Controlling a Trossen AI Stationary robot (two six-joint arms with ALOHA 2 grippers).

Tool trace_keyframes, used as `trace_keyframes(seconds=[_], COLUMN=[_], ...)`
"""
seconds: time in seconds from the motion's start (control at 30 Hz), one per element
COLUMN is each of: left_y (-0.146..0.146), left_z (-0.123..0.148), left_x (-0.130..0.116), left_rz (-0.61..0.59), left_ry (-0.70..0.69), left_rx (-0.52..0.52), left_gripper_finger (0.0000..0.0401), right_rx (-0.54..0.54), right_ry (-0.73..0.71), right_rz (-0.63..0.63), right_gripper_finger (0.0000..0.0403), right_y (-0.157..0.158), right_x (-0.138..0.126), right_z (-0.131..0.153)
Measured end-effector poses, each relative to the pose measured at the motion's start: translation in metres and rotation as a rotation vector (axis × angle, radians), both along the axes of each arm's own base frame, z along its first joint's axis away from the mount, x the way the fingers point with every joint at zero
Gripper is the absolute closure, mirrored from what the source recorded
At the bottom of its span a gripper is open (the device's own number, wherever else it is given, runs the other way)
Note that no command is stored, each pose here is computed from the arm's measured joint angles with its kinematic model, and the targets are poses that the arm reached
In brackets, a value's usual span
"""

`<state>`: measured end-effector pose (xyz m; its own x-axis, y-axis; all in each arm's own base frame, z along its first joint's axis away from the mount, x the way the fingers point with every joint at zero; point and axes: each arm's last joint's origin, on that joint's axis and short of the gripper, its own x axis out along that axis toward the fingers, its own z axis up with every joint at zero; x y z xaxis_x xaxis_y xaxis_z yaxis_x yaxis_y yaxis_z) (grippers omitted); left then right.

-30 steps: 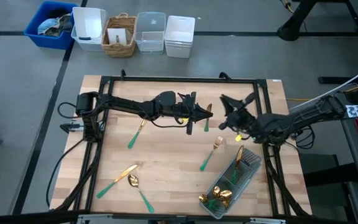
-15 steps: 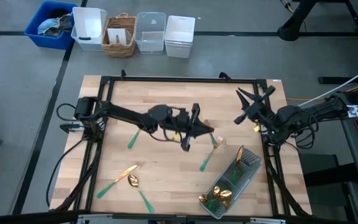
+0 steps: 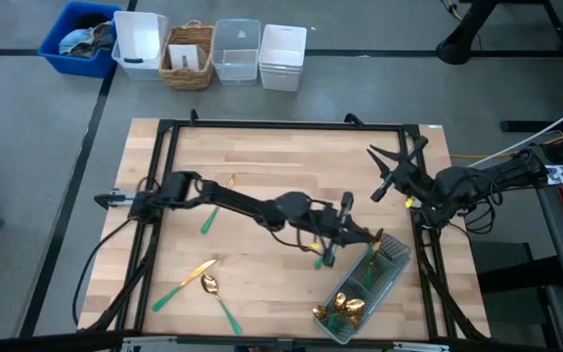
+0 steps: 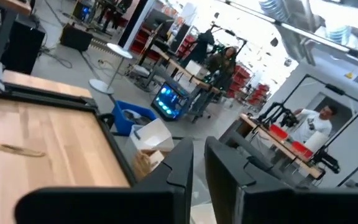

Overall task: Sort silverware
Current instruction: Put the top right table knife into the utensil organizer

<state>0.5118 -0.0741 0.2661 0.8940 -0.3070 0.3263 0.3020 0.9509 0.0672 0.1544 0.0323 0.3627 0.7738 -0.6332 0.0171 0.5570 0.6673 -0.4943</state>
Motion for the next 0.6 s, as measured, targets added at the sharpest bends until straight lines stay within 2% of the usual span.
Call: trace_keyframes(seconds=[0.1, 0.27, 0.4, 0.6], left_y=[0.004, 0.005, 0.001, -0.006], left_z=[-0.018, -0.036, -0.053, -0.057], left_x=[0.012, 0.019, 0.022, 0.021], left_rz=[0.008, -0.032, -0.026, -0.029], left_ry=[0.054, 0.114, 0.212, 0.235], left_rx=[0.003, -0.080, -0.034, 0.015], left_gripper_finger=[0.0401, 0.0401, 0.0400, 0.0394], right_rx=[0.021, 0.076, 0.103, 0.124], right_ry=[0.023, 0.056, 0.084, 0.102], right_rz=[0.049, 0.187, 0.254, 0.281], right_gripper_finger=[0.0359, 0.0359, 0.0359, 0.0359], right_y=[0.001, 0.004, 0.006, 0.007], right_x=[0.001, 0.003, 0.003, 0.004], right_z=[-0.005, -0.012, -0.016, -0.019])
